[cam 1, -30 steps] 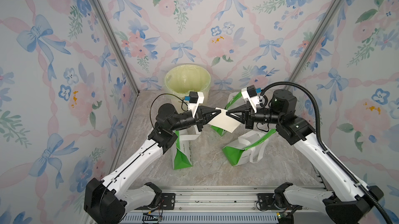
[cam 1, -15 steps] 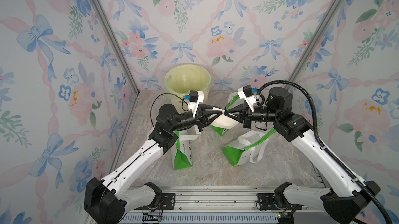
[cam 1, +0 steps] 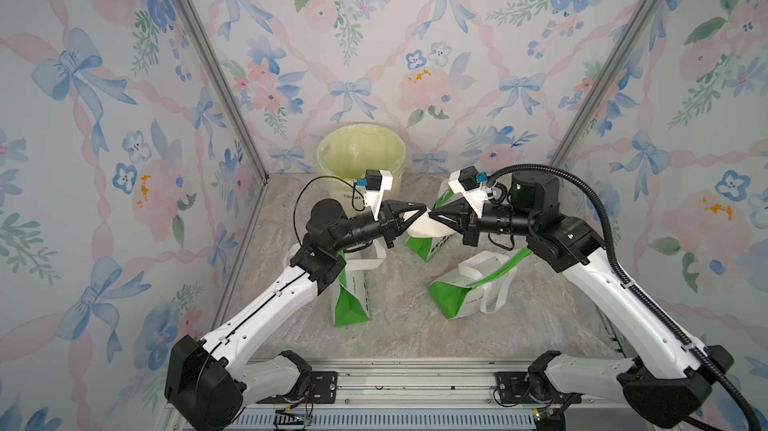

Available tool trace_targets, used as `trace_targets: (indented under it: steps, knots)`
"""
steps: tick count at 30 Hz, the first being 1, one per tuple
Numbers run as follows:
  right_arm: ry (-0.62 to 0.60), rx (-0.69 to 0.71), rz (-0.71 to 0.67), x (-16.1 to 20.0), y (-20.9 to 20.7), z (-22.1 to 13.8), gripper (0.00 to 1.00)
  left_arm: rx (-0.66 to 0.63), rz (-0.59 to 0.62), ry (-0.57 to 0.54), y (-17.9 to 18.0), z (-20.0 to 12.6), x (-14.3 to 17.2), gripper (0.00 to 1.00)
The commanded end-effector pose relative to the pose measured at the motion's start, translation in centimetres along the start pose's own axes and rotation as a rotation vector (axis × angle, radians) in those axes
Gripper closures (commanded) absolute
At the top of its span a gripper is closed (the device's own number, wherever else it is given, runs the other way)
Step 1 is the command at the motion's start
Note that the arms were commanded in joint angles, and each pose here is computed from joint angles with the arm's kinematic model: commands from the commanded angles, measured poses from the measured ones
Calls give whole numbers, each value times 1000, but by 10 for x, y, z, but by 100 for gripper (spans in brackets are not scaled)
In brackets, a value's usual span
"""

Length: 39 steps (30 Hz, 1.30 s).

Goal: Shred takeout receipts and throw away
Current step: Shred the takeout receipt.

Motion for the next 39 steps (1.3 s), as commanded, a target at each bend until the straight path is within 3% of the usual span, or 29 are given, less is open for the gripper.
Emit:
trace_targets:
  steps: [1,8,17,29,39]
  knots:
    - [26,125,-169,-2,-5,-4,100,-61,-60,-42,2,0,-2,100]
    - [-32,269,-390,-18,-4,-13,100,-176,-174,-80,17,-4,5,100]
    - [-83,262,-511,-31,20,-22,100,-274,-231,-86,38,-3,13,100]
    - [16,245,-680,-20,42,-12,100,-328,-246,-73,49,-3,17,100]
    - [169,215,-974,-4,70,-4,100,-383,-237,-63,58,-4,14,100]
Point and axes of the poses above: each gripper's point midway between its finger pads, its own z axis out along the fingers, its own y axis along the line the jaws close on, x = y × z, the point moved 1 cm from there along -z, back along the fingers, and after that the axes turned 4 degrees about z, right-handed, at the moved point
